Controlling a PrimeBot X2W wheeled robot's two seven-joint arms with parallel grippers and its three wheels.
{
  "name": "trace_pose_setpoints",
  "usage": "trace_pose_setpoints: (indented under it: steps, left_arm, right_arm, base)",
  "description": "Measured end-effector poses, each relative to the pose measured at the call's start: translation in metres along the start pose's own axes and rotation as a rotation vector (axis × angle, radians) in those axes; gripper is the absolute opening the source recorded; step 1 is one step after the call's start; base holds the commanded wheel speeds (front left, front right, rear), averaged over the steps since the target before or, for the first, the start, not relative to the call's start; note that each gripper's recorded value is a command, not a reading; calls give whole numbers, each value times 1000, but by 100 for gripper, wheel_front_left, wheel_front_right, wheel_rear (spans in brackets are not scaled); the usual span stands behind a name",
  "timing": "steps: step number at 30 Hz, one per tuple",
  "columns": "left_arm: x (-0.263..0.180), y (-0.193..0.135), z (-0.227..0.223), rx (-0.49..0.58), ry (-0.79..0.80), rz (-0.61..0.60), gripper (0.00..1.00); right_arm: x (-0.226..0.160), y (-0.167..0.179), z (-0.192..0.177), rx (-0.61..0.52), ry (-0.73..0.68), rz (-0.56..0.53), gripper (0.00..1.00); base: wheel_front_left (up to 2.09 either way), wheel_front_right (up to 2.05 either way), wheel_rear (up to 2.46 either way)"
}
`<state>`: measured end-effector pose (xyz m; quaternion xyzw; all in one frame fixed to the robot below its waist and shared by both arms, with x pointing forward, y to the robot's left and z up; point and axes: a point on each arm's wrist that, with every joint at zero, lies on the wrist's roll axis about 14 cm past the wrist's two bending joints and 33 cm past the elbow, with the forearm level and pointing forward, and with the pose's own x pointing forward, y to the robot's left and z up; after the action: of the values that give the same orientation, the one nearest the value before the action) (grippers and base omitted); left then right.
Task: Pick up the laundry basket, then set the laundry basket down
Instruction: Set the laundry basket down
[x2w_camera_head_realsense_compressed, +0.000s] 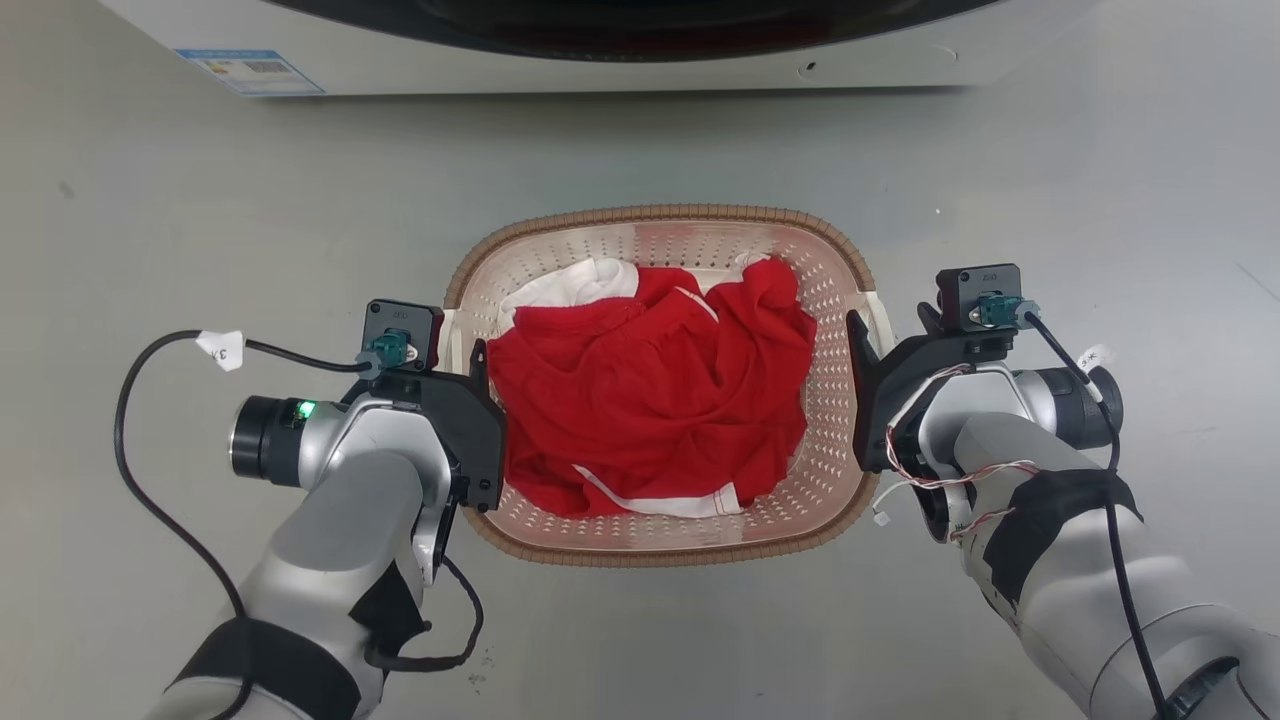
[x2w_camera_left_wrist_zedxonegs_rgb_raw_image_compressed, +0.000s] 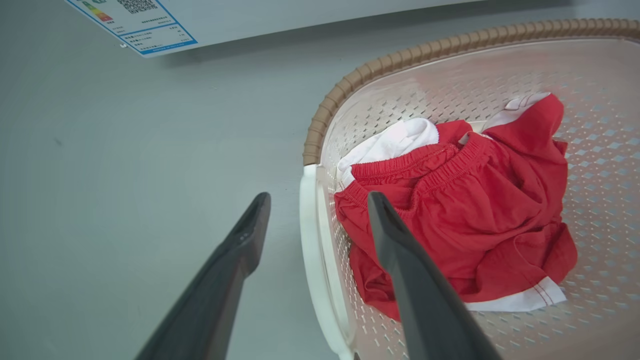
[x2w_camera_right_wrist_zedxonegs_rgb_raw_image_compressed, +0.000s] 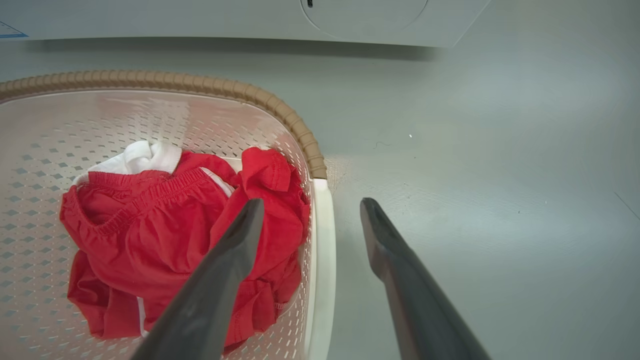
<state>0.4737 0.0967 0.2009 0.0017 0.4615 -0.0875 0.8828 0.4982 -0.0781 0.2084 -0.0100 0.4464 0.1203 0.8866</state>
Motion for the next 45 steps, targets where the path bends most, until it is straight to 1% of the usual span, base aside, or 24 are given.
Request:
trace_pose_setpoints:
  steps: [8, 13, 22, 27, 31, 34, 37, 41, 45]
  left_arm:
    - [-25, -5, 34, -10, -164, -13, 100]
    - [-44, -8, 43, -26, -220, -21, 100]
    - [-82, -6, 36, -78, -259, -3, 100]
    - [-105, -7, 38, -106, -305, -11, 100]
    - [-124, -15, 42, -108, -355, -34, 100]
    - [-138, -14, 42, -106, -386, -37, 100]
    - [-151, -13, 38, -89, -415, -32, 100]
    - [-169, -17, 36, -104, -457, -46, 100]
    - [-183, -21, 38, -102, -500, -56, 100]
  right_arm:
    - [-23, 4, 45, -4, -172, 13, 100]
    - [-42, 7, 59, 3, -236, 18, 100]
    - [-81, 15, 57, 29, -276, 27, 100]
    - [-103, 26, 55, 73, -307, 48, 100]
    - [-121, 34, 50, 105, -329, 63, 100]
    - [-134, 39, 50, 117, -354, 76, 100]
    - [-147, 46, 52, 121, -387, 88, 100]
    - [-164, 54, 52, 114, -428, 111, 100]
    - [-176, 56, 49, 117, -453, 115, 100]
  base:
    - [0, 0, 0]
    - [0, 0, 0]
    - [0, 0, 0]
    - [0, 0, 0]
    - [0, 0, 0]
    - [0, 0, 0]
    - [0, 0, 0]
    - [0, 0, 0]
    - [0, 0, 0]
